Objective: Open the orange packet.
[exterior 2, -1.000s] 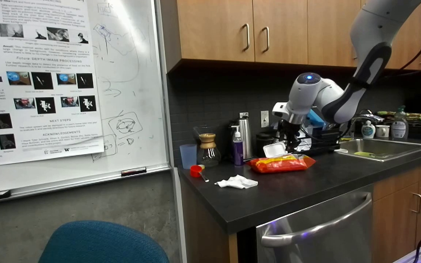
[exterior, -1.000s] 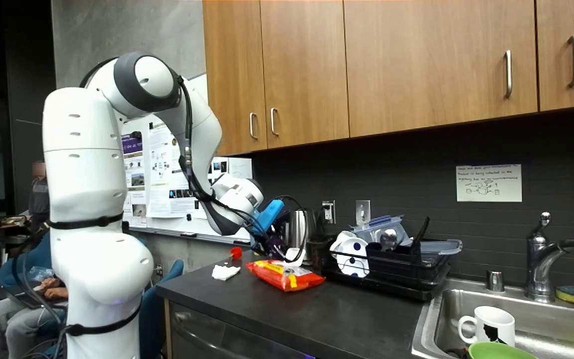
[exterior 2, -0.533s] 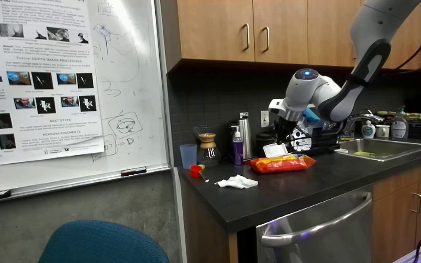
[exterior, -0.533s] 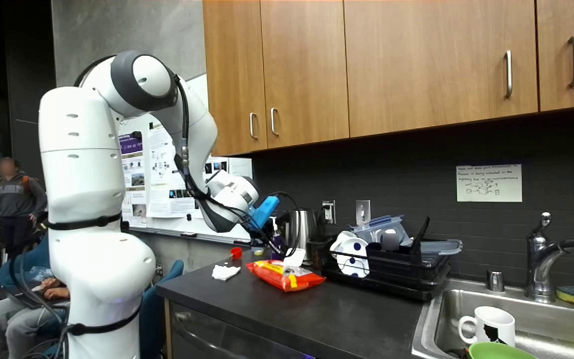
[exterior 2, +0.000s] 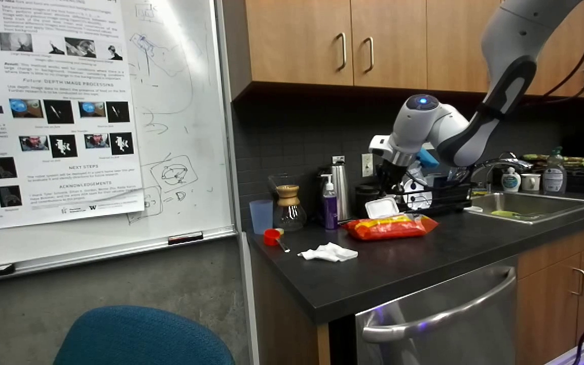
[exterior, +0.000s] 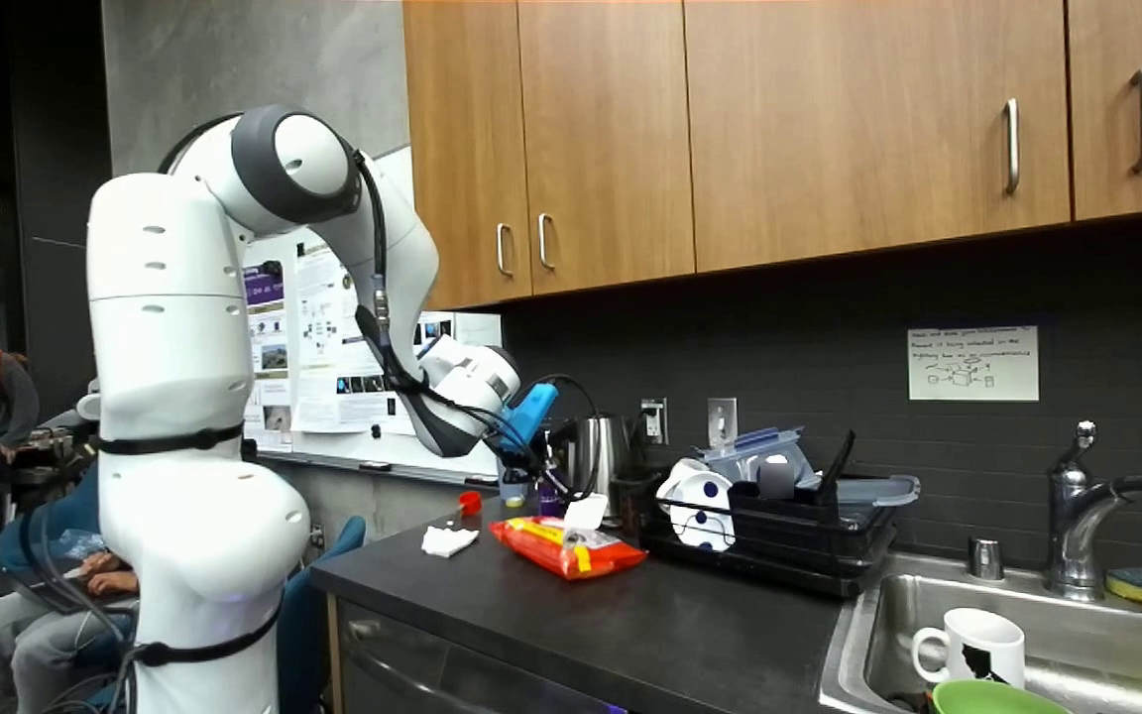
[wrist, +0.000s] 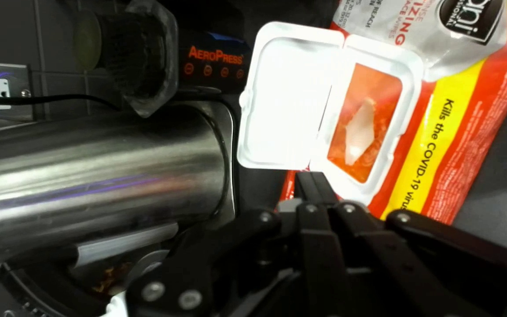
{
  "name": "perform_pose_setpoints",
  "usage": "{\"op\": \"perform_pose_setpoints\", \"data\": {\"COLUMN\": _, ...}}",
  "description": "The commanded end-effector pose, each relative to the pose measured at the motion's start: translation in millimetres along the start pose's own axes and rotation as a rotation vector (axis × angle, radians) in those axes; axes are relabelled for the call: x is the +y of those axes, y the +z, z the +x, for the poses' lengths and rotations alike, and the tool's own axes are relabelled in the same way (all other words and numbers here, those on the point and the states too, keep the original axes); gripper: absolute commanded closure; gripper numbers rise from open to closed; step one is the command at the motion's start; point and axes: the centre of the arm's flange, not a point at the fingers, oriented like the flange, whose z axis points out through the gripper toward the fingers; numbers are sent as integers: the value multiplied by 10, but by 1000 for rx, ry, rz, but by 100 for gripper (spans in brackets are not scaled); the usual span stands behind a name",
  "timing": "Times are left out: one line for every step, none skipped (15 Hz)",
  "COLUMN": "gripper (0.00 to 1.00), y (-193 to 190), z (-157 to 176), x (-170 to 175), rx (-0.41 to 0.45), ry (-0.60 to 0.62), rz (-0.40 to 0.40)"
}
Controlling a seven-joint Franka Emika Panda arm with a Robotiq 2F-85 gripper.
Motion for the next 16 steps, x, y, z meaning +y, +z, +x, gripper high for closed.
{"op": "perform_pose_setpoints", "data": {"gripper": 100, "y": 202, "z": 77, "x": 76, "rx": 19, "ry": -19, "rz": -15}}
{"op": "perform_pose_setpoints", "data": {"gripper": 100, "y": 240, "z": 85, "x": 90, "rx": 19, "ry": -23, "rz": -15}}
{"op": "perform_pose_setpoints", "data": {"gripper": 100, "y": 277, "z": 86, "x": 103, "rx": 18, "ry": -26, "rz": -14}}
{"op": "perform_pose_setpoints", "data": {"gripper": 100, "y": 313, "z": 88, "x": 116, "rx": 18, "ry": -30, "rz": -13}}
{"op": "perform_pose_setpoints", "data": {"gripper": 100, "y": 351, "z": 90, "x": 126, "rx": 20, "ry": -31, "rz": -13}}
{"op": "perform_pose_setpoints", "data": {"gripper": 100, "y": 385, "z": 94, "x": 139, "rx": 20, "ry": -31, "rz": -12}}
{"op": "perform_pose_setpoints", "data": {"gripper": 100, "y": 425, "z": 96, "x": 150, "rx": 21, "ry": -33, "rz": -12}}
{"op": "perform_pose_setpoints", "data": {"gripper": 100, "y": 463, "z": 97, "x": 159, "rx": 20, "ry": -35, "rz": -12}}
{"op": "perform_pose_setpoints", "data": {"gripper": 100, "y": 504, "z": 93, "x": 171, "rx": 20, "ry": -38, "rz": -11}}
{"op": "perform_pose_setpoints", "data": {"gripper": 100, "y": 544, "z": 85, "x": 179, "rx": 20, "ry": -39, "rz": -9}}
{"op": "perform_pose_setpoints", "data": {"gripper": 100, "y": 581, "z": 81, "x": 186, "rx": 17, "ry": -41, "rz": -9}}
{"op": "perform_pose_setpoints", "data": {"gripper": 100, "y": 620, "z": 65, "x": 193, "rx": 16, "ry": -43, "rz": -7}}
{"op": "perform_pose_setpoints", "data": {"gripper": 100, "y": 656, "z": 54, "x": 197, "rx": 12, "ry": -45, "rz": -6}}
{"op": "perform_pose_setpoints", "data": {"gripper": 100, "y": 691, "z": 30, "x": 202, "rx": 9, "ry": -45, "rz": -3}}
{"op": "perform_pose_setpoints", "data": {"gripper": 100, "y": 721, "z": 12, "x": 203, "rx": 6, "ry": -43, "rz": -1}}
{"op": "perform_pose_setpoints", "data": {"gripper": 100, "y": 749, "z": -1, "x": 203, "rx": 3, "ry": -42, "rz": 1}}
